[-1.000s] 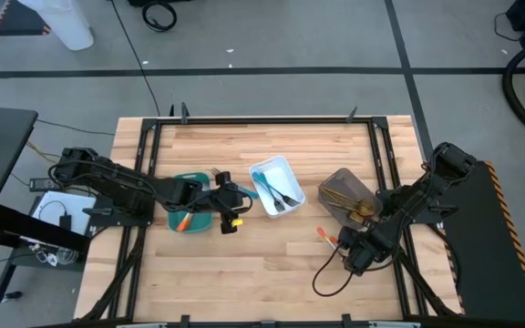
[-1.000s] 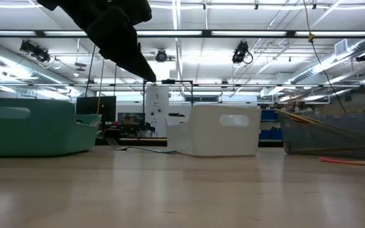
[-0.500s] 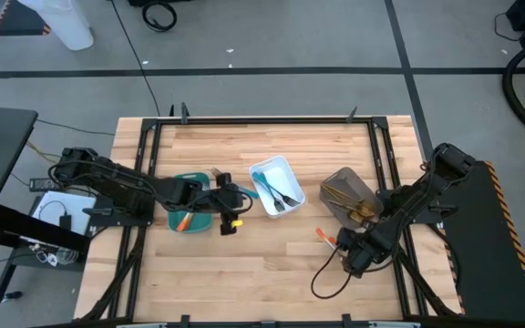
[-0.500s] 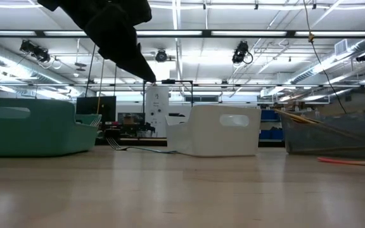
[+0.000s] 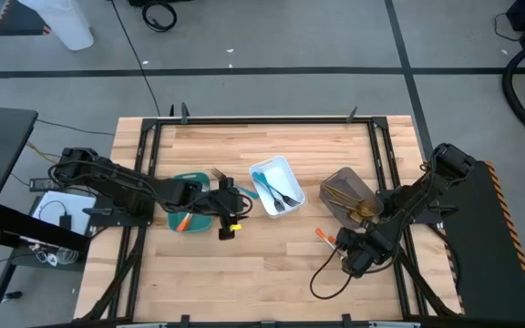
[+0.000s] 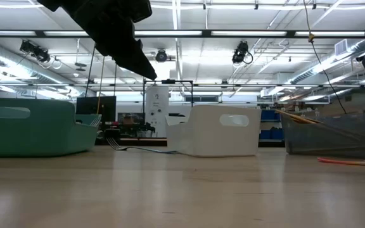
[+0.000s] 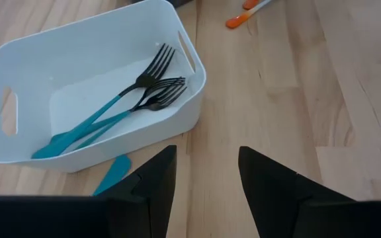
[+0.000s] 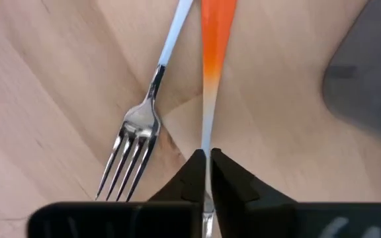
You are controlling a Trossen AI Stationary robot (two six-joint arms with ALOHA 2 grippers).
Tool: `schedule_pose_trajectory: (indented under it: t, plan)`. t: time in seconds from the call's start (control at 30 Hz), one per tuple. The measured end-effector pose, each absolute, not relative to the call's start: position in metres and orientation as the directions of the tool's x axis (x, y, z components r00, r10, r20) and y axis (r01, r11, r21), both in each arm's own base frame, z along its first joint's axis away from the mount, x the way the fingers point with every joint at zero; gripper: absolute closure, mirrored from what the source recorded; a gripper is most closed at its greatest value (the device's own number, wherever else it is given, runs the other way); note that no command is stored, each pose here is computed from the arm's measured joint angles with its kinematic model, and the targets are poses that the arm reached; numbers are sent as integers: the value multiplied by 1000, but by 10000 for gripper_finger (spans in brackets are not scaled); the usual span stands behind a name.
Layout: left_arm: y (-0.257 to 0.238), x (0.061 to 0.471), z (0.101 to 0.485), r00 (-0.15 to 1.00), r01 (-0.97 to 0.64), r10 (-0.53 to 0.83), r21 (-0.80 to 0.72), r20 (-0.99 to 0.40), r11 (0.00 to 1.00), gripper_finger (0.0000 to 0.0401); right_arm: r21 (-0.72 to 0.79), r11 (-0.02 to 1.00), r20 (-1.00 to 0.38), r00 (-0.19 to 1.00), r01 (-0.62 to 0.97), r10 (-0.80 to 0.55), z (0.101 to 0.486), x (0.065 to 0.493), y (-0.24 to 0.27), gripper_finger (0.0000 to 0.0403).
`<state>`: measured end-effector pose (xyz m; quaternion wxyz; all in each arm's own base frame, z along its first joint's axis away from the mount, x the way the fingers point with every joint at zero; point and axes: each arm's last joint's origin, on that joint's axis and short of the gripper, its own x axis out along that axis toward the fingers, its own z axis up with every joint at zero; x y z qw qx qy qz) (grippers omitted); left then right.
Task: Sort silverware by color (type)
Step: Put the orange fork into the green bin
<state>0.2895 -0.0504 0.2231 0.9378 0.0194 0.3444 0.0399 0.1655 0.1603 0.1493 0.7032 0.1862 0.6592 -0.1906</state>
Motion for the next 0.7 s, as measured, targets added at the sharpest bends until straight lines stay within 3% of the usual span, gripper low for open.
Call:
schedule_pose_trajectory:
  t: [0.33,0.7]
  plan:
    - [-52,289,223,760,-56,85,66,-644,996,229,25,832,-991,124,555,-53,150,154,174,304]
    - [-52,289,223,760,-57,86,65,-644,996,229,42,780,-969,217,624,-121,139,125,184,276]
